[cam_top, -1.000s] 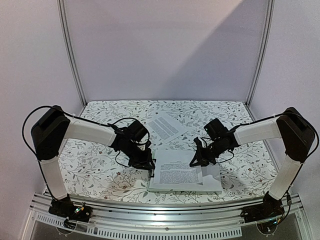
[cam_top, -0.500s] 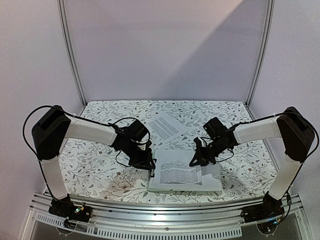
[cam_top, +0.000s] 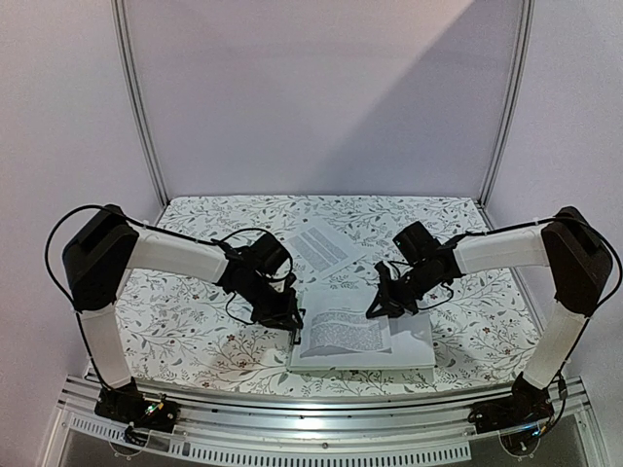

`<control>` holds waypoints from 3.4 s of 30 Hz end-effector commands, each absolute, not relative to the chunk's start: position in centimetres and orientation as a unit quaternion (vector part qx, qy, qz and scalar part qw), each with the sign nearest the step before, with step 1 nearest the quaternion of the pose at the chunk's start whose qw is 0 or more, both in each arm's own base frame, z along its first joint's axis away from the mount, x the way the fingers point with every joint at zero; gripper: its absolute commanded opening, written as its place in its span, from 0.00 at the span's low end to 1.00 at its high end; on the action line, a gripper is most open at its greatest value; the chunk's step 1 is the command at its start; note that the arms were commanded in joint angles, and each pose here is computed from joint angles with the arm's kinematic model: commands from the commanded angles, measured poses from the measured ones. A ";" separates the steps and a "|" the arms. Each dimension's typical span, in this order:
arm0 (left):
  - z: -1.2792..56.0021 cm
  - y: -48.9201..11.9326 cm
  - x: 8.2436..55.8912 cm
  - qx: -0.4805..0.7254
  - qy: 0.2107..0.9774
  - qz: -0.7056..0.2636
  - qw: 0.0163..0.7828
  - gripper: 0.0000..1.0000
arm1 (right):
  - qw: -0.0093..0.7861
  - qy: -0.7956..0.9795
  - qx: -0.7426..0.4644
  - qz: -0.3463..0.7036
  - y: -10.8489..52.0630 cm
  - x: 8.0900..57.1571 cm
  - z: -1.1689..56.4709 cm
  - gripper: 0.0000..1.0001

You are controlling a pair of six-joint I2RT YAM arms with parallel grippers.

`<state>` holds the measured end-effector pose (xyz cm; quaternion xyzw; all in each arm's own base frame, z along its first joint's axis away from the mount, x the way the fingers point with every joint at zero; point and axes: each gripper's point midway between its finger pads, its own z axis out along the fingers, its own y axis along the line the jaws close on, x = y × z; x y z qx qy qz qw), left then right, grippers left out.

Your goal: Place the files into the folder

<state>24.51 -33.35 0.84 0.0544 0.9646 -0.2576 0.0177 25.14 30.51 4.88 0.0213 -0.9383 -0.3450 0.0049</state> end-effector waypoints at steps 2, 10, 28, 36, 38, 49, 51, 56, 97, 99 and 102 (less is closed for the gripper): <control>-5.7 -27.7 22.2 0.029 0.990 -0.132 -0.031 0.00 | -0.015 -0.945 0.035 -0.324 29.9 25.3 5.7 0.03; -5.0 -28.3 22.5 0.031 0.989 -0.143 -0.029 0.00 | -0.041 -0.946 0.043 -0.320 29.8 25.9 6.2 0.03; -4.9 -28.1 22.7 0.037 0.990 -0.136 -0.031 0.00 | -0.047 -0.943 0.066 -0.322 31.2 26.4 6.4 0.02; -5.1 -27.9 22.9 0.035 0.990 -0.135 -0.031 0.00 | -0.036 -0.944 0.076 -0.319 31.8 26.0 6.2 0.01; -5.1 -28.0 23.0 0.035 0.990 -0.136 -0.029 0.00 | -0.032 -0.945 0.079 -0.317 31.8 25.8 6.1 0.00; -5.5 -27.8 22.8 0.037 0.990 -0.134 -0.033 0.00 | -0.050 -0.947 0.094 -0.303 31.2 25.9 8.2 0.31; -5.5 -27.8 22.9 0.037 0.990 -0.133 -0.033 0.00 | -0.055 -0.947 0.097 -0.301 31.1 25.9 8.9 0.35; -5.8 -27.7 22.9 0.037 0.990 -0.131 -0.035 0.00 | -0.074 -0.952 0.098 -0.282 30.1 26.2 10.0 0.38; -6.2 -27.8 23.2 0.006 0.992 -0.121 -0.027 0.00 | -0.041 -0.989 0.079 -0.115 21.5 23.4 4.9 0.72; -6.2 -27.8 23.2 0.006 0.992 -0.121 -0.027 0.00 | -0.038 -0.990 0.079 -0.109 21.2 23.2 4.8 0.73; -6.3 -27.8 23.3 0.007 0.992 -0.121 -0.027 0.00 | -0.041 -0.992 0.080 -0.090 20.5 23.1 5.0 0.74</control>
